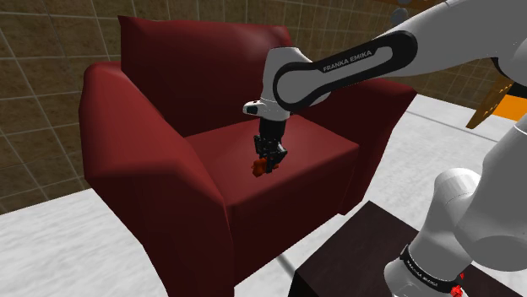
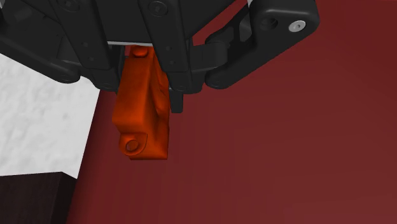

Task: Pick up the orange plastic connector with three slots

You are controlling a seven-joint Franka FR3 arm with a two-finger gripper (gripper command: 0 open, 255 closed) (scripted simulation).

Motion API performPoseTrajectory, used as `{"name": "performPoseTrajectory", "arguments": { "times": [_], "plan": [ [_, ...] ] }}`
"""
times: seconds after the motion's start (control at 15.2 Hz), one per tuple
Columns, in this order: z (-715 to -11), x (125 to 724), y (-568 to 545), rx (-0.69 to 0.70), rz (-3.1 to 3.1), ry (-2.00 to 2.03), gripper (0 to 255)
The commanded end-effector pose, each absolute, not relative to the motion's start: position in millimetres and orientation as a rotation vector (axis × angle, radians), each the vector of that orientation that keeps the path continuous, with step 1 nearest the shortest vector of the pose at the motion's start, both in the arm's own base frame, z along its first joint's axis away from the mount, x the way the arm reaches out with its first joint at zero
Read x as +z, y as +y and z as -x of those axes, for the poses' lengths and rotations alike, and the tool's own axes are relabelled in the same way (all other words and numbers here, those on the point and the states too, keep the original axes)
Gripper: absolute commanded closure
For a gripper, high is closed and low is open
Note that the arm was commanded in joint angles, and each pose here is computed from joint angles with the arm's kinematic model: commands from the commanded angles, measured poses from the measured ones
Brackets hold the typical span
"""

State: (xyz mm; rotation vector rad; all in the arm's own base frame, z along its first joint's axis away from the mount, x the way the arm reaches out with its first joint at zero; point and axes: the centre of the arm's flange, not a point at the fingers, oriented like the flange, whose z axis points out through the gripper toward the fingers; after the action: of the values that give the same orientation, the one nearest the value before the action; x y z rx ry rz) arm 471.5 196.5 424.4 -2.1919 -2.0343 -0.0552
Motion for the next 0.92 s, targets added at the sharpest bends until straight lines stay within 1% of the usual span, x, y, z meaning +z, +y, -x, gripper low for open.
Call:
{"name": "performPoseTrajectory", "arguments": {
  "times": [0.0,0.13,0.86],
  "plan": [
    [-471.4,423.9,196.8,-0.054,2.191,-2.035,255],
    [-471.1,424.2,196.9,-0.054,2.191,-2.035,255],
    [-471.1,482.3,196.9,-0.054,2.191,-2.035,255]
  ]
}}
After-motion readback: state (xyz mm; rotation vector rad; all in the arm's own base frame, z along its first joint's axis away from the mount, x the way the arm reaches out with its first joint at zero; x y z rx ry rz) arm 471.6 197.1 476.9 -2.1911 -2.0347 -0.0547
